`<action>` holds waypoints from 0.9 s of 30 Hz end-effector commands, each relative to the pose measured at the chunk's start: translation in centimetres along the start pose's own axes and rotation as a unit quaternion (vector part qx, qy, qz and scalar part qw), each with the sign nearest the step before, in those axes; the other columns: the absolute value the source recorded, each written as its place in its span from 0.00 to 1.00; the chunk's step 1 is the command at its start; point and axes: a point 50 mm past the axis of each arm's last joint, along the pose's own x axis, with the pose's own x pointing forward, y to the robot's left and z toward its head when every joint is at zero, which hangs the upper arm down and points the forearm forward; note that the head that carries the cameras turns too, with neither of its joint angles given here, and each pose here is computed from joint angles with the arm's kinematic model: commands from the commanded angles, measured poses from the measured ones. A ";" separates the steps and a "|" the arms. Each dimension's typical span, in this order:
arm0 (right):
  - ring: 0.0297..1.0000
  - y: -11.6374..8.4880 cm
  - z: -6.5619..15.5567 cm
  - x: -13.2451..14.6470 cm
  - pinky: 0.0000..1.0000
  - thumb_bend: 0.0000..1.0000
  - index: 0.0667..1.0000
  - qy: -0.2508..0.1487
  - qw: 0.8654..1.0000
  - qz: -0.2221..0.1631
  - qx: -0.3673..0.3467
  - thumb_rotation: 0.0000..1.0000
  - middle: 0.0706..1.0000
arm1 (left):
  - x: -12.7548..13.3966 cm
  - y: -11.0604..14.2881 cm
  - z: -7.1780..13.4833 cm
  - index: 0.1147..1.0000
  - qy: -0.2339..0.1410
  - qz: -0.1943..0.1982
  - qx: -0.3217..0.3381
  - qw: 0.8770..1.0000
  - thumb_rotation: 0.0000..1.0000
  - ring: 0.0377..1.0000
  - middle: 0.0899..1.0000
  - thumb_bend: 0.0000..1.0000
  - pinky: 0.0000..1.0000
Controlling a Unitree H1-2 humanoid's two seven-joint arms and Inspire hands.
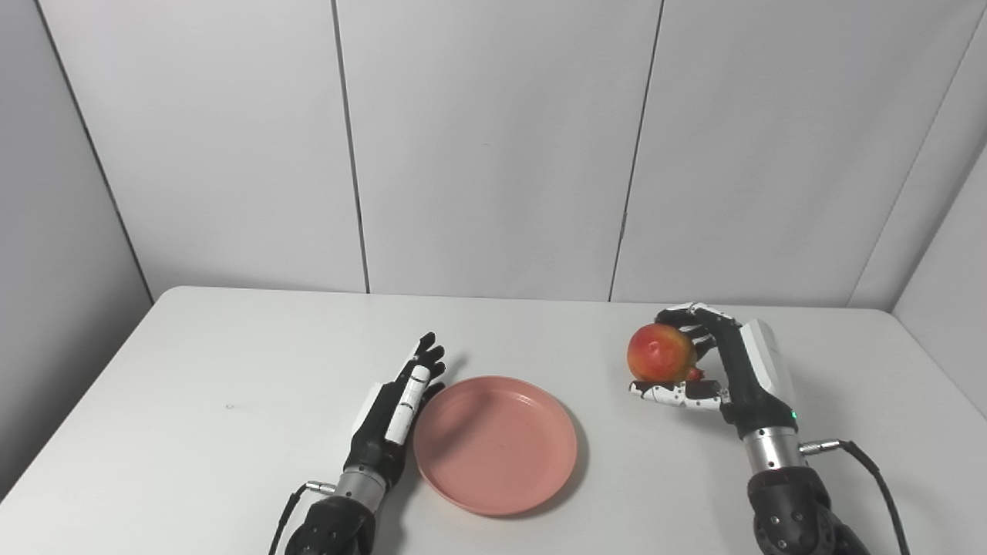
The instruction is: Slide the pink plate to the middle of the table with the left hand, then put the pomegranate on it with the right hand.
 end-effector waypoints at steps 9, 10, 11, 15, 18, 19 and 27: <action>0.44 0.2 3.9 1.0 0.40 0.52 0.50 -0.085 0.996 0.009 0.030 0.00 0.41 | 0.2 -1.5 0.0 0.96 -0.005 -0.009 0.003 1.000 1.00 0.96 0.97 0.53 0.92; 0.44 0.3 4.1 0.9 0.40 0.52 0.50 -0.088 0.996 0.012 0.031 0.00 0.41 | 0.2 -1.5 0.0 0.96 -0.006 -0.008 0.005 1.000 1.00 0.96 0.96 0.53 0.92; 0.44 0.5 4.4 0.9 0.40 0.52 0.49 -0.089 0.995 0.014 0.031 0.00 0.41 | 0.3 -1.6 0.0 0.95 -0.007 -0.008 0.006 1.000 1.00 0.96 0.96 0.52 0.92; 0.44 1.2 5.2 0.8 0.39 0.52 0.50 -0.096 0.994 0.029 0.045 0.00 0.41 | 0.3 -1.8 0.0 0.95 -0.009 -0.006 0.008 1.000 1.00 0.95 0.96 0.52 0.91; 0.43 2.0 5.9 0.8 0.38 0.52 0.50 -0.099 0.992 0.046 0.062 0.00 0.41 | 0.3 -1.9 0.1 0.95 -0.007 -0.006 0.005 1.000 1.00 0.95 0.96 0.52 0.91; 0.43 2.4 6.3 0.7 0.38 0.52 0.50 -0.099 0.991 0.052 0.068 0.00 0.41 | 0.2 -2.0 0.1 0.95 -0.007 -0.006 0.005 1.000 1.00 0.95 0.96 0.52 0.91; 0.40 5.1 7.8 1.1 0.35 0.52 0.50 -0.108 0.988 0.082 0.074 0.00 0.40 | 0.2 -2.1 0.2 0.94 -0.005 -0.003 0.007 1.000 1.00 0.95 0.96 0.52 0.92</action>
